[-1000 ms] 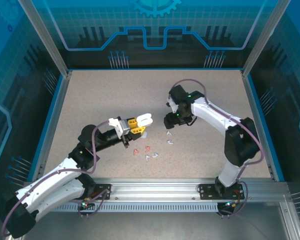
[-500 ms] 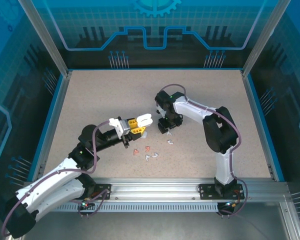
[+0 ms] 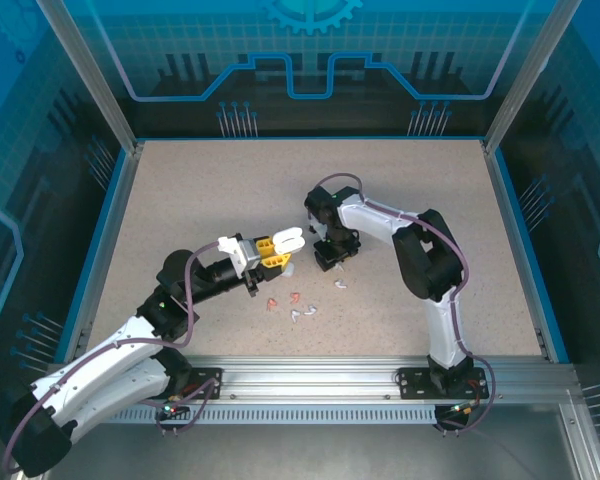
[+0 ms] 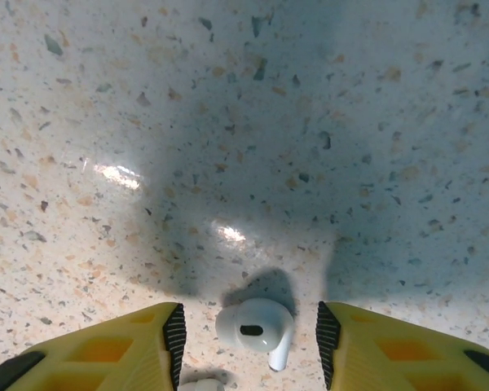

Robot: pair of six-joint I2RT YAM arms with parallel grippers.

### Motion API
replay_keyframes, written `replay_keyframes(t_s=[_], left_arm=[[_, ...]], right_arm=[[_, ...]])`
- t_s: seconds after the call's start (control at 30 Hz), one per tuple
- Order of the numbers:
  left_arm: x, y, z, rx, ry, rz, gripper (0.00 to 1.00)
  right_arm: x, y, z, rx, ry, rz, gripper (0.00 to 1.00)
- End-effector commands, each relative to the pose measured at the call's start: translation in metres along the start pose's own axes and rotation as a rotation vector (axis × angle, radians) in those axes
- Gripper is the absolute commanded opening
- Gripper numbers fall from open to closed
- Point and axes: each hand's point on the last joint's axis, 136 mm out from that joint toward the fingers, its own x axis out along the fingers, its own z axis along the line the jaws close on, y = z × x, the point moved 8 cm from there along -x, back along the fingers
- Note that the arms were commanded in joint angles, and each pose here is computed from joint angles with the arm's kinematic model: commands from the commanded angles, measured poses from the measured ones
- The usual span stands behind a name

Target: Insert the wireless bluetooth earbuds into the charging case

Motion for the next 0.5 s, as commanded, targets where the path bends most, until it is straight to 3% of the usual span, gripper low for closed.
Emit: replay_keyframes(t_s=[0.0,0.47], left_arm=[[-0.002,0.001,-0.001,0.014,-0.012,-0.007,0.00],[-0.002,0.001,-0.001,0.007,-0.016,-0.004,0.00]], right_arm=[[0.004,0.001,0.007,-0.037,0.012,0.039,0.47],[0.014,0.004,0.009,-0.057,0.029,0.080,0.43]])
